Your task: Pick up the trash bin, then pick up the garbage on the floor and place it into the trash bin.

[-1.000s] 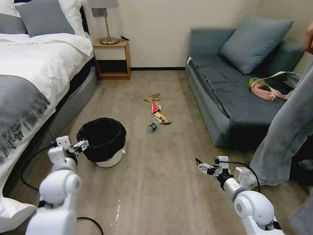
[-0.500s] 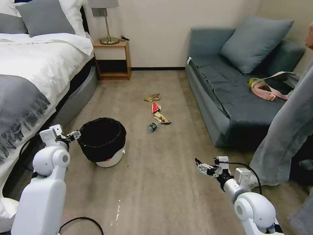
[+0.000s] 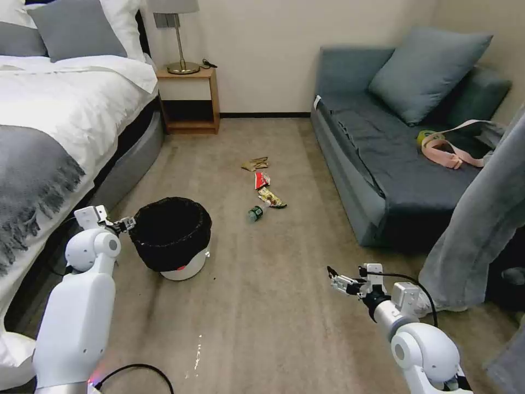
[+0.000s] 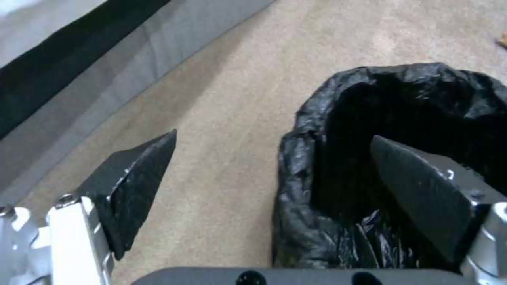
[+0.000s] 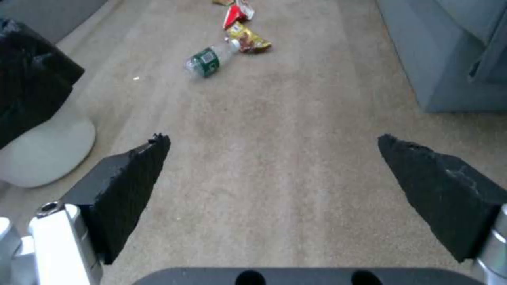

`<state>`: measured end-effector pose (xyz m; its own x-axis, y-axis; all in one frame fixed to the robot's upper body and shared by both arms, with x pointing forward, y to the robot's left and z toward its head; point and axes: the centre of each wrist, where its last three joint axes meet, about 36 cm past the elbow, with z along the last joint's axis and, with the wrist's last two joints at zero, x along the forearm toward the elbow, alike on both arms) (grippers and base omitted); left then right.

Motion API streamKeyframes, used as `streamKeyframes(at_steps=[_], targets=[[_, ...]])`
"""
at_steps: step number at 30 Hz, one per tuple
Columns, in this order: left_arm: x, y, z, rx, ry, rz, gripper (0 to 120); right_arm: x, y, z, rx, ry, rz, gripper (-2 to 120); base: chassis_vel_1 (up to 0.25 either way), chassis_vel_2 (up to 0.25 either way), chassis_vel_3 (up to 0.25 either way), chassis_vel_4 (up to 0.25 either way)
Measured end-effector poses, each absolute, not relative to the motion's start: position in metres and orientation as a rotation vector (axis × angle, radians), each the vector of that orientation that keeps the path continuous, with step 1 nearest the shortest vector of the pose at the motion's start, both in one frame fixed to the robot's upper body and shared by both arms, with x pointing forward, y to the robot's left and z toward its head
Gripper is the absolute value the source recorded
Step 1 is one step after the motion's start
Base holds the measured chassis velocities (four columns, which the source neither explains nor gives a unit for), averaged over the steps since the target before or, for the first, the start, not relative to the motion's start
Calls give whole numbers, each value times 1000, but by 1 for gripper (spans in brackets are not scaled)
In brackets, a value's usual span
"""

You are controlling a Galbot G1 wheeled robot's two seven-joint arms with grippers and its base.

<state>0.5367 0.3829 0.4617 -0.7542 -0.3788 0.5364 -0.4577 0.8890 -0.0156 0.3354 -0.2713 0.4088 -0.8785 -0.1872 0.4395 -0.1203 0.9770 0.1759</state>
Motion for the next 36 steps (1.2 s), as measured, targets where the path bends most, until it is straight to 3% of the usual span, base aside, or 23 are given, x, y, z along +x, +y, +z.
streamKeyframes(at_steps=[21,24,31,36], targets=[[570,372,414,613,-2395,169,97,334,-264,403,266,-2630,-298,100,0,0,0,0],[575,375,407,602,-2381,150,82,334,-260,402,284,-2621,-318,100,0,0,0,0],[575,376,405,571,-2387,138,62,335,-258,403,299,-2613,-346,100,0,0,0,0],[575,381,405,555,-2392,134,39,336,-256,412,348,-2568,-487,100,0,0,0,0]])
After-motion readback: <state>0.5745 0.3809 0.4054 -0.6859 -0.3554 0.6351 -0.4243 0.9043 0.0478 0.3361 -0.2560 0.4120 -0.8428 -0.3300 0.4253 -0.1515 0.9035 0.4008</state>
